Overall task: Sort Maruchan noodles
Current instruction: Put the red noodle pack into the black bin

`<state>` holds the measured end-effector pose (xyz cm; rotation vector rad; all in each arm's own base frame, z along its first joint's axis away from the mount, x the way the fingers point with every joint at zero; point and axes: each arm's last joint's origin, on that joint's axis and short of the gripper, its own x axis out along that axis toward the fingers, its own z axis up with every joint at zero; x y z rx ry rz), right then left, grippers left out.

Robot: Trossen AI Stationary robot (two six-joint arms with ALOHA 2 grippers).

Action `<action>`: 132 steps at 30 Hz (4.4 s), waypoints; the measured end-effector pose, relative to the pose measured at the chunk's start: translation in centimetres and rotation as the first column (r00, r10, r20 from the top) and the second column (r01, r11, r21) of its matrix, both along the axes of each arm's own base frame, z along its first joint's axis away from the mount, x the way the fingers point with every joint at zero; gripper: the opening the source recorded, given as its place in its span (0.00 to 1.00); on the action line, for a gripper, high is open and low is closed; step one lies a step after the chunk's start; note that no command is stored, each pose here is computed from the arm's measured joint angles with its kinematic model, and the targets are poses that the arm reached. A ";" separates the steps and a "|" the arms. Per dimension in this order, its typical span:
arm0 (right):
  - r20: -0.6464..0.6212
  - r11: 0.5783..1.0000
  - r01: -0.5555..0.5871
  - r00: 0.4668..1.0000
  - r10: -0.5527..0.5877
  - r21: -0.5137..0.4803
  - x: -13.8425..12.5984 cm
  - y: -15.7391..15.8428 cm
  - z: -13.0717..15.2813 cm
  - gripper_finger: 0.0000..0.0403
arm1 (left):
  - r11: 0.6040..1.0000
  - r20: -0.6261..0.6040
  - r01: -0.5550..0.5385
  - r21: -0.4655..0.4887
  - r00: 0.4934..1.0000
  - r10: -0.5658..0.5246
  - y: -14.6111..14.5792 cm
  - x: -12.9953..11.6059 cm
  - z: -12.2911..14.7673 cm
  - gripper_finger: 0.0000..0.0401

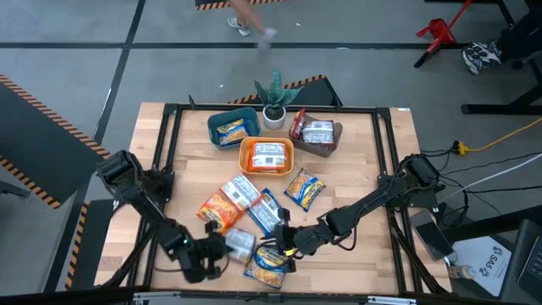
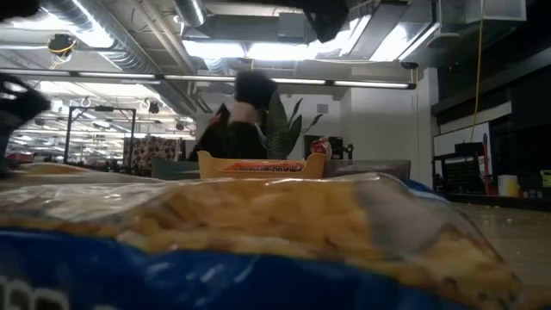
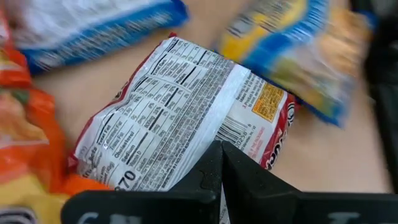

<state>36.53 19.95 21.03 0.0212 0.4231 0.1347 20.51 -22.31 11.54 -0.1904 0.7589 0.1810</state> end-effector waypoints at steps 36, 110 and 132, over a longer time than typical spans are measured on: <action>0.016 0.995 -0.056 0.998 0.055 0.087 -0.4 3.8 -3.3 0.21 | 0.998 0.184 0.059 -0.025 0.982 -0.054 2.9 3.8 3.7 0.00; -0.322 0.337 -0.404 0.906 0.275 -0.850 3.8 -2.7 -8.8 0.71 | 0.980 0.061 -0.199 -0.011 0.978 0.199 4.7 -0.3 -3.8 0.00; -0.304 0.329 -0.388 0.911 0.278 -0.861 4.8 -3.3 -10.6 0.41 | 0.978 0.093 -0.209 -0.030 0.973 0.211 4.6 -0.1 -3.7 0.00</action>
